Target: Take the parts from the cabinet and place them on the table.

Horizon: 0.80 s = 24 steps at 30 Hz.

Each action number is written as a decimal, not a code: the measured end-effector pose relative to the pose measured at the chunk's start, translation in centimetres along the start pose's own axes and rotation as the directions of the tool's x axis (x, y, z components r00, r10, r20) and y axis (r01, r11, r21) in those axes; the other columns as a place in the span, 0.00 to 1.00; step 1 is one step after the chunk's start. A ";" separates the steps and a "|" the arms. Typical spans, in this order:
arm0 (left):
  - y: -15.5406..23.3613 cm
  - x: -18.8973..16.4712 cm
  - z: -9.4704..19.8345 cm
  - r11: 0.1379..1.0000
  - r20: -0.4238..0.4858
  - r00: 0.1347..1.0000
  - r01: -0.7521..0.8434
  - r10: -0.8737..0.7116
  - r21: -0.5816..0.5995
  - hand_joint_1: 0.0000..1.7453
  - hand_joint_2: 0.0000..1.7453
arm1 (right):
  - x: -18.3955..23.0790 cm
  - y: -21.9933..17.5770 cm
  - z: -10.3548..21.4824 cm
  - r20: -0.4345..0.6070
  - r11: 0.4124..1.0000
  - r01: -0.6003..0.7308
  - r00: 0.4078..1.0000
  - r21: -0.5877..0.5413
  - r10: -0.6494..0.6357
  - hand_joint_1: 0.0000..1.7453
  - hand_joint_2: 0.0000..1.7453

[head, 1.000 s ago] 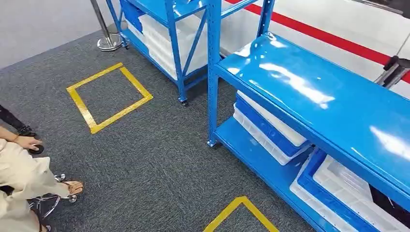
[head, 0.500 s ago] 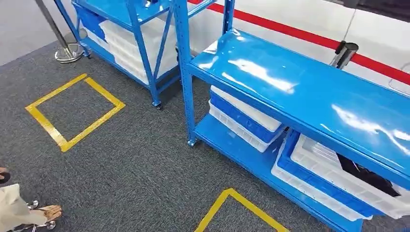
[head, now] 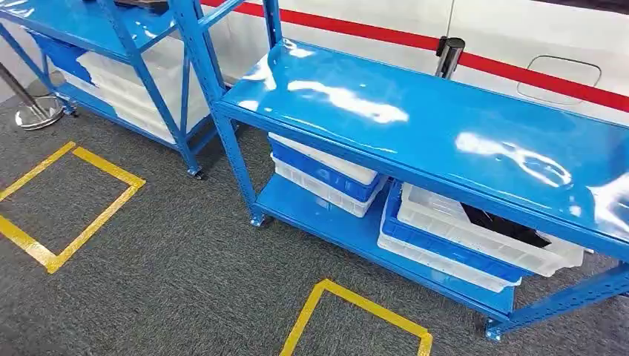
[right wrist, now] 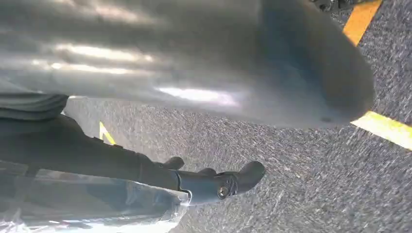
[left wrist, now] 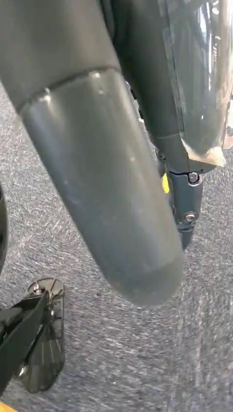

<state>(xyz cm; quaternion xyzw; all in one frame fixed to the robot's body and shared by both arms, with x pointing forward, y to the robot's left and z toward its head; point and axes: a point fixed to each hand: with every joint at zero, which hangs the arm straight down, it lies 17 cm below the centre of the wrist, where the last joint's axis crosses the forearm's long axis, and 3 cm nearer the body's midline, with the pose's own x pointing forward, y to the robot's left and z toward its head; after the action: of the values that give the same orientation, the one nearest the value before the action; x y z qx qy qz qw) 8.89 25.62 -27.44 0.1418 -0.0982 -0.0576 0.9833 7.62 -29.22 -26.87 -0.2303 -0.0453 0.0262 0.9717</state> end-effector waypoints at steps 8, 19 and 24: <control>0.0 -0.2 0.0 1.000 -0.010 1.000 -0.010 0.010 0.001 0.00 0.00 | 0.1 -0.1 0.0 0.005 1.000 -0.008 1.000 -0.003 0.008 0.00 0.00; -0.4 0.0 0.1 1.000 0.002 1.000 -0.009 0.009 -0.006 0.00 0.00 | -0.7 -0.4 -0.2 -0.015 1.000 -0.003 1.000 -0.009 0.002 0.00 0.00; -0.3 0.4 0.1 1.000 0.011 1.000 -0.003 0.003 -0.006 0.00 0.00 | -0.6 -0.5 -0.3 -0.015 1.000 0.002 1.000 -0.011 -0.002 0.00 0.00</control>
<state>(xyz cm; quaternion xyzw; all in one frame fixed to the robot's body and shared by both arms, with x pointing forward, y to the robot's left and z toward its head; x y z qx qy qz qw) 9.19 25.22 -27.38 0.1383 -0.1038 -0.0572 0.9833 7.09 -29.86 -26.92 -0.2355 -0.0382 0.0231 0.9708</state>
